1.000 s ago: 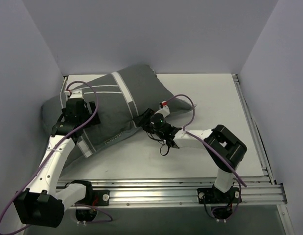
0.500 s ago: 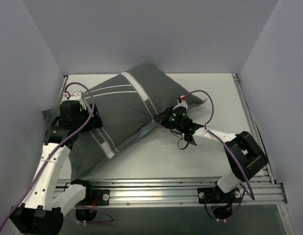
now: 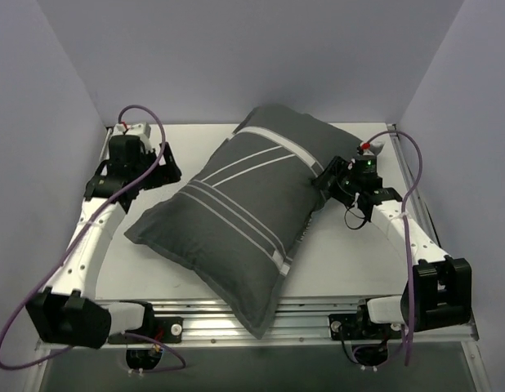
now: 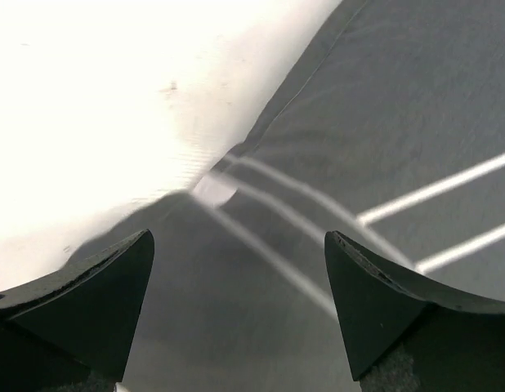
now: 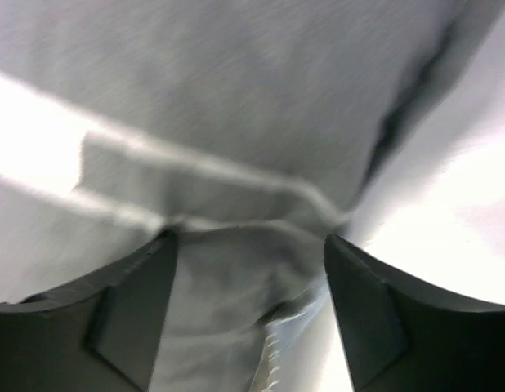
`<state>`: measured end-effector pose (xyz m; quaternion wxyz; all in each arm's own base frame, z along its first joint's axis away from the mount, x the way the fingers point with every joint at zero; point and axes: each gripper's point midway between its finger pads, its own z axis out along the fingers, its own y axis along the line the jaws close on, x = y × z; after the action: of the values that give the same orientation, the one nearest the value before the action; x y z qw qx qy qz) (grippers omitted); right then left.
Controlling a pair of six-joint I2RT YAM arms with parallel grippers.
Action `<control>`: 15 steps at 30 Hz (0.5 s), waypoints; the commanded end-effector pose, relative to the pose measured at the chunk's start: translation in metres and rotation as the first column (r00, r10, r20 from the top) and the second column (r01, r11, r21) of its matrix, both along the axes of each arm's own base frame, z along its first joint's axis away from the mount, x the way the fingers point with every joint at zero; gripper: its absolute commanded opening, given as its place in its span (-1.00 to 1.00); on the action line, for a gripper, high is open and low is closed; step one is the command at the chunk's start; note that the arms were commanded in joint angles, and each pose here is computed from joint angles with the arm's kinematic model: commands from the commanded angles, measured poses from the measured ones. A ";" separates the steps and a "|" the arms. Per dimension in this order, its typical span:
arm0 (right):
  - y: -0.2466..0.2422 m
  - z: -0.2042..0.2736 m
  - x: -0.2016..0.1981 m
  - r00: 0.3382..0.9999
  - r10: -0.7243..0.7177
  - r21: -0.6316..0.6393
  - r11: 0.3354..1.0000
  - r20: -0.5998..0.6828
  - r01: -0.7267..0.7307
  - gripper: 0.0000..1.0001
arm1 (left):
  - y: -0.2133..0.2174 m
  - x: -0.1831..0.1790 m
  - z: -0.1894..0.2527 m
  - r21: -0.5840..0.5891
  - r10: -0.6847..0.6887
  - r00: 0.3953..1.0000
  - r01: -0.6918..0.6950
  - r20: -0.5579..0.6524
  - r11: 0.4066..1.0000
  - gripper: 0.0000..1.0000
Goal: Remove the pillowcase from the pillow
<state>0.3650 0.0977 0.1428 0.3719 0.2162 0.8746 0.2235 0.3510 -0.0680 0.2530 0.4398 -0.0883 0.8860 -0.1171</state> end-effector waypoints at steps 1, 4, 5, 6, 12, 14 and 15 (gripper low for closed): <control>0.013 0.044 -0.007 0.994 0.071 0.023 0.997 0.077 -0.073 0.43 | -0.039 0.036 0.009 -0.122 -0.095 0.993 0.103 0.069 0.987 0.88; 0.014 0.048 -0.008 0.993 0.080 0.018 0.996 0.087 -0.082 0.57 | -0.062 0.046 -0.020 -0.185 -0.147 0.989 0.147 0.016 0.972 0.88; 0.015 0.047 -0.008 0.993 0.087 0.019 0.996 0.084 -0.088 0.61 | -0.078 0.041 -0.031 -0.224 -0.183 0.983 0.176 -0.010 0.958 0.88; 0.017 0.045 -0.007 0.992 0.098 0.020 0.995 0.083 -0.100 0.63 | -0.087 0.037 -0.042 -0.246 -0.202 0.979 0.185 -0.043 0.951 0.88; 0.042 0.031 -0.010 0.979 0.195 0.063 0.978 0.062 -0.199 0.70 | -0.150 -0.043 -0.084 -0.352 -0.366 0.915 0.291 -0.168 0.890 0.88; 0.049 0.028 -0.012 0.972 0.226 0.056 0.972 0.059 -0.230 0.70 | -0.160 -0.068 -0.087 -0.379 -0.373 0.908 0.282 -0.193 0.881 0.88; 0.056 0.025 -0.015 0.967 0.251 0.052 0.966 0.053 -0.253 0.71 | -0.165 -0.088 -0.084 -0.377 -0.386 0.905 0.299 -0.179 0.877 0.88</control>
<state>0.3555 0.1315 0.1656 0.3624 0.1536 0.8769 0.2758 0.3180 -0.1994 0.1537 0.3073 -0.0425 0.9110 -0.2717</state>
